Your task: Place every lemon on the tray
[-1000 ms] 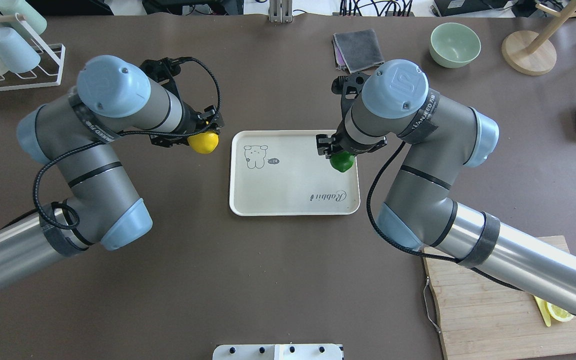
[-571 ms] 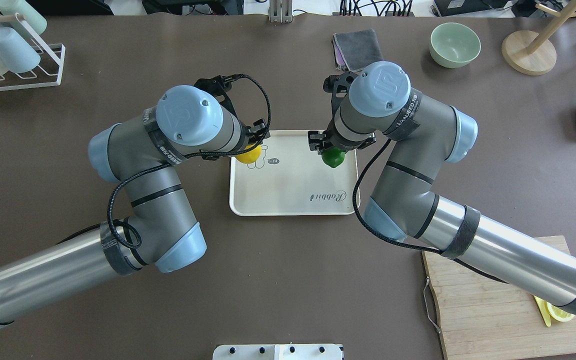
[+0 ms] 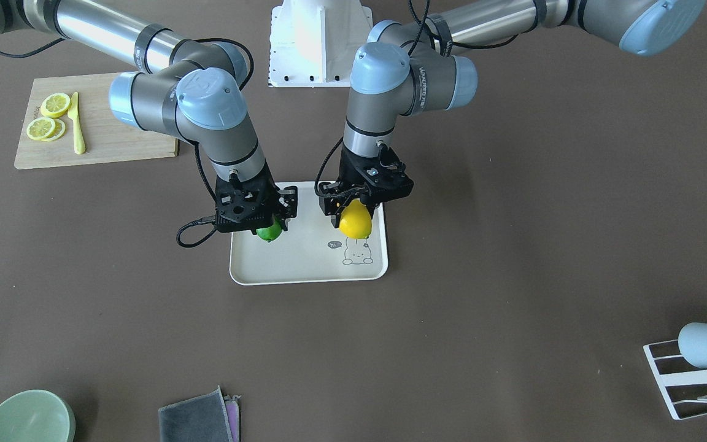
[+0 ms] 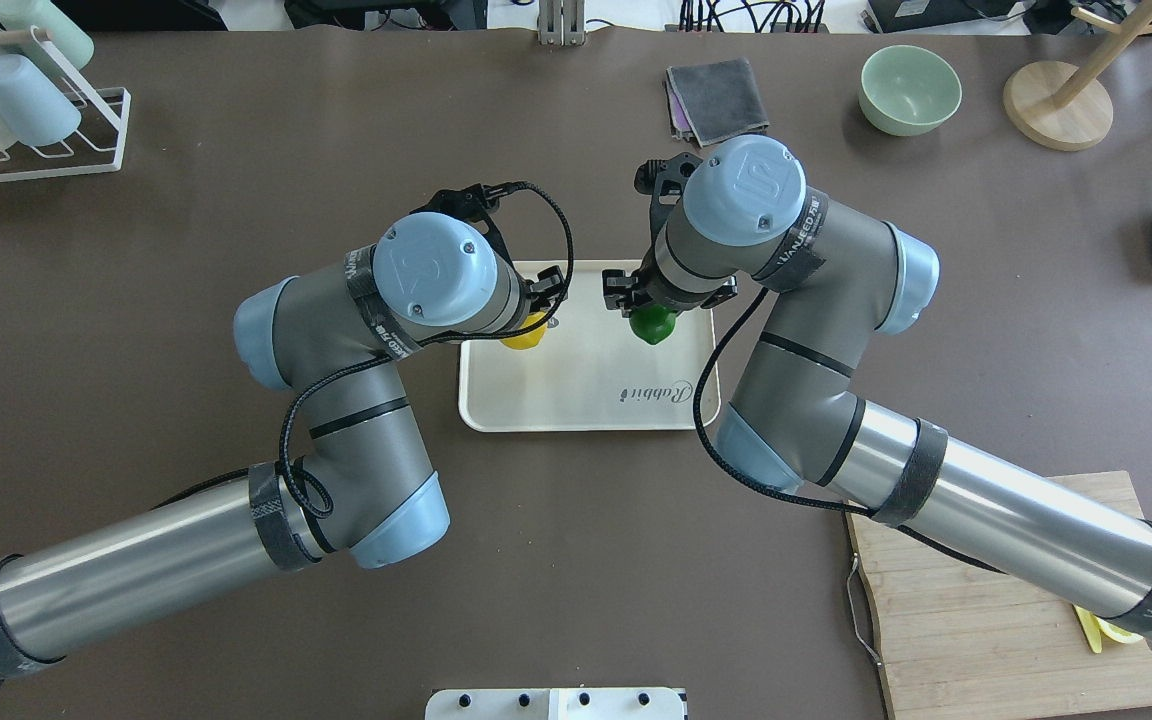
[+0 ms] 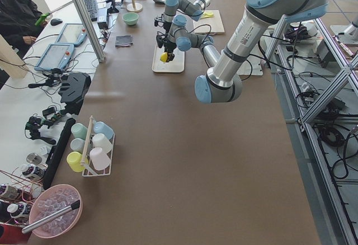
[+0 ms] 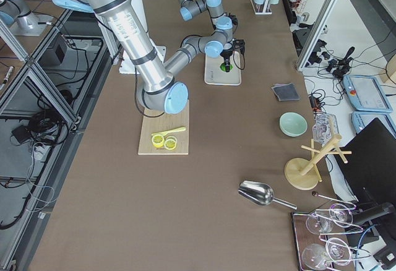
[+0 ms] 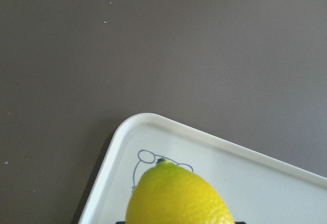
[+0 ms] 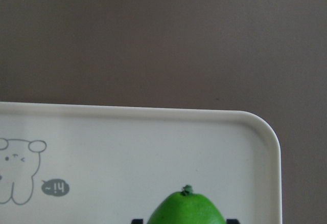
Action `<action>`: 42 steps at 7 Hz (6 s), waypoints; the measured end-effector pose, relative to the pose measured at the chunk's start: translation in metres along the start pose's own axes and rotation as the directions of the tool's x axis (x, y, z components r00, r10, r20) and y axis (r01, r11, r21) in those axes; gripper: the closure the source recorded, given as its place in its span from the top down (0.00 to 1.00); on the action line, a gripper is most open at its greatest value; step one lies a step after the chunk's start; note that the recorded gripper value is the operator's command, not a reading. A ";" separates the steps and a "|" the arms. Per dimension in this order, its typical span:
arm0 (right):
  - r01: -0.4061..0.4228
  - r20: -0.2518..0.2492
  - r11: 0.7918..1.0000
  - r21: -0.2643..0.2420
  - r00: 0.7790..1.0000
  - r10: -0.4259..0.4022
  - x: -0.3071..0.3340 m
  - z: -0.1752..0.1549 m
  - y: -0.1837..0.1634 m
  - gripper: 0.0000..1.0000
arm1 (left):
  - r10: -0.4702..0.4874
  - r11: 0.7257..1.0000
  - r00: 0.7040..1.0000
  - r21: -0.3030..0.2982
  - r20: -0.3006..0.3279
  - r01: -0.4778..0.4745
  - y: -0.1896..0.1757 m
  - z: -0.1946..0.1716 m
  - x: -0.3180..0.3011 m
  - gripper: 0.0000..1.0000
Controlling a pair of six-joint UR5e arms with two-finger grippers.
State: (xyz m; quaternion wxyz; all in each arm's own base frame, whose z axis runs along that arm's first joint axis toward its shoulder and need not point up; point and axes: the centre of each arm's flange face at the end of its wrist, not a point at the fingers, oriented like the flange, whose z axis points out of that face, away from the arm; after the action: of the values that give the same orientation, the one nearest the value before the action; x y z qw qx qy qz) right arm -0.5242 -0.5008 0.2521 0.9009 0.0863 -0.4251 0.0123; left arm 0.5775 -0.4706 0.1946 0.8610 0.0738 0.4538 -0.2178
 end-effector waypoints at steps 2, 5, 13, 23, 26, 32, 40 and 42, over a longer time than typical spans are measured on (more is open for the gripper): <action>0.001 -0.008 1.000 -0.007 1.000 -0.001 0.002 0.006 0.004 0.00 | 0.010 1.000 1.000 0.000 0.012 -0.010 0.011 0.008 -0.002 0.00; 0.005 -0.032 1.000 -0.001 0.999 -0.005 0.004 0.017 0.010 0.67 | 0.024 1.000 0.999 0.006 0.027 -0.025 0.023 0.017 -0.006 0.76; -0.052 0.039 0.998 0.022 0.998 0.051 0.027 -0.043 -0.032 1.00 | 0.249 0.967 0.968 0.066 -0.030 -0.246 -0.045 -0.051 -0.051 0.98; 0.122 -0.153 0.988 0.090 0.982 -0.107 0.295 -0.122 -0.058 1.00 | 0.448 0.885 0.866 0.027 0.224 -0.465 -0.280 -0.131 -0.388 0.98; 0.197 -0.173 0.979 -0.060 0.963 -0.205 0.442 -0.192 -0.063 1.00 | 0.512 0.859 0.833 -0.090 0.210 -0.504 -0.354 -0.206 -0.512 0.98; 0.098 -0.119 0.975 -0.198 0.985 -0.123 0.642 -0.192 0.026 1.00 | 0.424 0.894 0.898 -0.209 0.115 -0.395 -0.378 -0.224 -0.632 0.98; 0.096 -0.099 0.985 -0.147 0.989 -0.111 0.673 -0.187 0.031 1.00 | 0.396 0.910 0.910 -0.186 0.125 -0.371 -0.366 -0.243 -0.651 0.98; 0.096 -0.093 0.985 -0.146 0.990 -0.110 0.672 -0.187 0.031 1.00 | 0.395 0.911 0.910 -0.187 0.127 -0.369 -0.366 -0.242 -0.652 0.98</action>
State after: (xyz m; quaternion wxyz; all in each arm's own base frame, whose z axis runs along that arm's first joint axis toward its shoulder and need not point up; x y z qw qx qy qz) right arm 0.0450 -0.4734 0.6565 0.9245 0.0436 -0.3738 -0.0601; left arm -0.0876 -0.5187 0.6111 0.9240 0.0746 0.3748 -0.0133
